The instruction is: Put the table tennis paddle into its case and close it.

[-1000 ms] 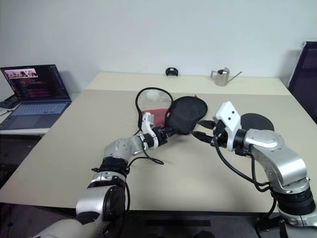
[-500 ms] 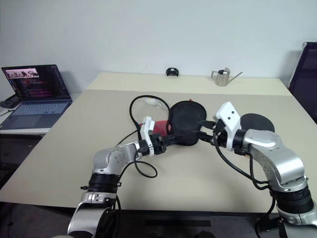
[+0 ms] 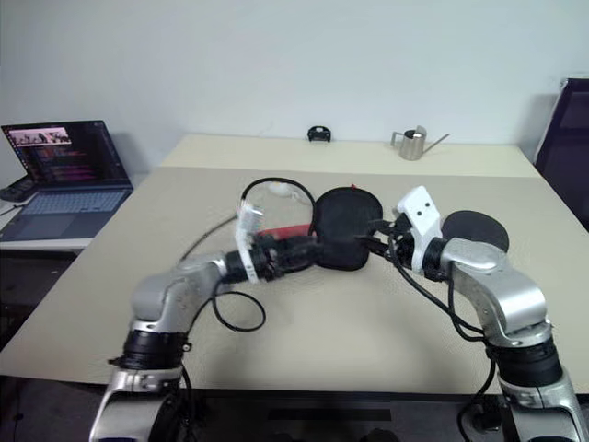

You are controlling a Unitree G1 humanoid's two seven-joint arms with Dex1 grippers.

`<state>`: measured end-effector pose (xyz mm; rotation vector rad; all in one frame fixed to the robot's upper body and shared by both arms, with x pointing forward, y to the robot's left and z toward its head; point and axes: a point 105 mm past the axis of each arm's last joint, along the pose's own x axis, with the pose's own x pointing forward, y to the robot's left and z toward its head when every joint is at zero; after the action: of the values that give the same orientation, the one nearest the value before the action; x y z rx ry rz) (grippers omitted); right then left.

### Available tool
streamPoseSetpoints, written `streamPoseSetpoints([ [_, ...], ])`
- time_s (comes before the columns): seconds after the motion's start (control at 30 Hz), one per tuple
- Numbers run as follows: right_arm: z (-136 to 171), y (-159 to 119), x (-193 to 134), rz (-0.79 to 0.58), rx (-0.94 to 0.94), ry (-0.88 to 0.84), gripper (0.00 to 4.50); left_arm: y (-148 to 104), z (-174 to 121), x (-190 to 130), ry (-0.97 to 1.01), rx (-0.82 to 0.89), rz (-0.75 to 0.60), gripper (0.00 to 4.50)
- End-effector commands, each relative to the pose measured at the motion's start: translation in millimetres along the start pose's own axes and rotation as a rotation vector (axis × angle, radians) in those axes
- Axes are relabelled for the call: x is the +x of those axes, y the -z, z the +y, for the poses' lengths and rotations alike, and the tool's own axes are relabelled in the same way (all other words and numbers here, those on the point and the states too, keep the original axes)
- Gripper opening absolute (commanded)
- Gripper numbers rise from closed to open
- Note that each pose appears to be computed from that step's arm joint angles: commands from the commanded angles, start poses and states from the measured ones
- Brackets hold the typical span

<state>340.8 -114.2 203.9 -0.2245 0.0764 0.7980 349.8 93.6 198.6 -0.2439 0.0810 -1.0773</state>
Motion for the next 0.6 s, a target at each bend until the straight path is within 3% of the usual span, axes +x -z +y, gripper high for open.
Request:
streamPoseSetpoints([
  [0.03, -15, -2, 10, -0.004, 0.027, 0.071, 2.05, -43, 6, -18, -0.029, 0.15, -0.088, 3.04],
  [0.1, -22, 3, 17, 0.012, 0.055, 0.104, 2.05, -51, 12, -26, -0.056, 0.189, -0.09, 3.04],
  [0.33, -50, 32, 48, 0.104, 0.095, 0.255, 4.31, -66, 21, -51, -0.059, 0.26, -0.085, 3.08],
  [0.6, -55, 65, 71, 0.18, 0.234, 0.33, 4.31, -62, 31, -77, -0.056, 0.352, 0.031, 3.08],
])
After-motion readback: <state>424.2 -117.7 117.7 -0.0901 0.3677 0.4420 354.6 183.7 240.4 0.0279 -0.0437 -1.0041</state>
